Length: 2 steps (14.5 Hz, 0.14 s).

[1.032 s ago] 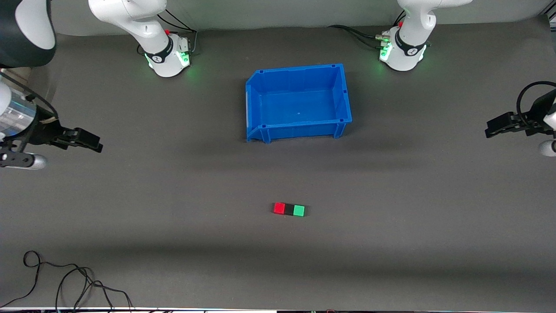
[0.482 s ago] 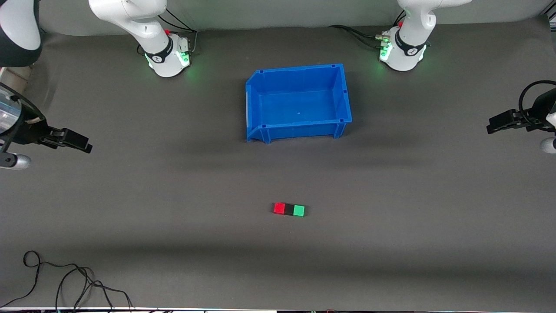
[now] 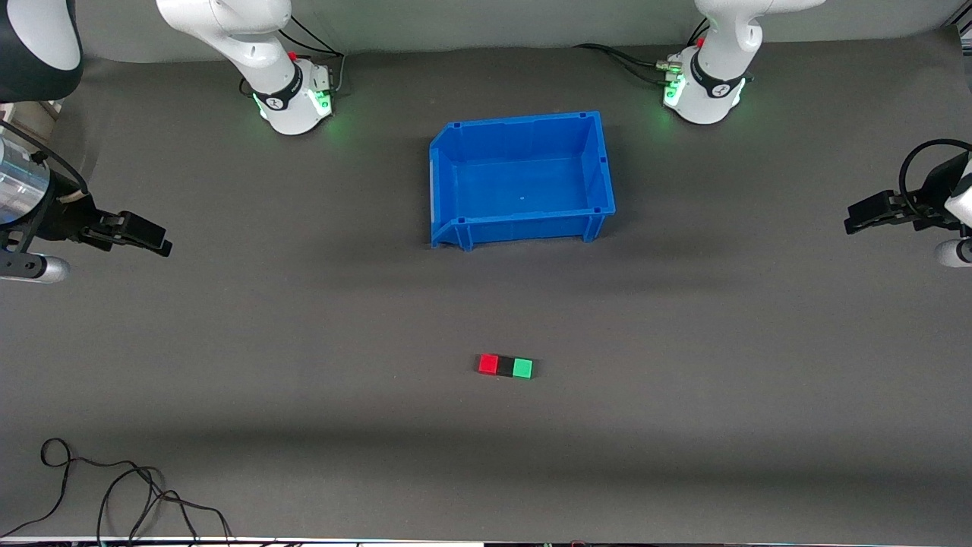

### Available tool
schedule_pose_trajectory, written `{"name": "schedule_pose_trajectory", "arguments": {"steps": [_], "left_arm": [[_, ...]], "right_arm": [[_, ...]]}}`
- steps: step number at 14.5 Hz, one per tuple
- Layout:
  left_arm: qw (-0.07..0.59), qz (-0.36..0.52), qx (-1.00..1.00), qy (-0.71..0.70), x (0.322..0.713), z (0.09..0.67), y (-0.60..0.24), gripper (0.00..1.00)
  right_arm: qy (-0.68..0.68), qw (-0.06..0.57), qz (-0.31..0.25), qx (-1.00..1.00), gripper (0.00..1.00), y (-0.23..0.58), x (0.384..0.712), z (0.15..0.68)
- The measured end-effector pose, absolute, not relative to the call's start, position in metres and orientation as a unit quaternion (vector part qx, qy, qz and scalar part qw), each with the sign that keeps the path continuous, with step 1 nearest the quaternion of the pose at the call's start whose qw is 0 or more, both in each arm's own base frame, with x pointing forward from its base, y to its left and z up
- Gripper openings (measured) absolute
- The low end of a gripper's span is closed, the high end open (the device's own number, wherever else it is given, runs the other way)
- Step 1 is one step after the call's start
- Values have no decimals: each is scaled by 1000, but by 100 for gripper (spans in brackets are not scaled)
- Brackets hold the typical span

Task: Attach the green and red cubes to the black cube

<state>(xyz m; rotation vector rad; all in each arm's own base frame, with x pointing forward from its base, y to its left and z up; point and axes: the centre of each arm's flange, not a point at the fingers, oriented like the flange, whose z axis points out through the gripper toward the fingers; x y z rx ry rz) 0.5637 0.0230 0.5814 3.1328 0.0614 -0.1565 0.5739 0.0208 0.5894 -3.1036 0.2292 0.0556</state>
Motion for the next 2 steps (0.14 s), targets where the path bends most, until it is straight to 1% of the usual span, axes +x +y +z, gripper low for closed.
{"name": "schedule_pose_trajectory", "arguments": {"steps": [2], "left_arm": [[2, -48, 999, 19, 563, 583, 23, 100]], "right_arm": [[74, 15, 18, -997, 100, 21, 574, 589]]}}
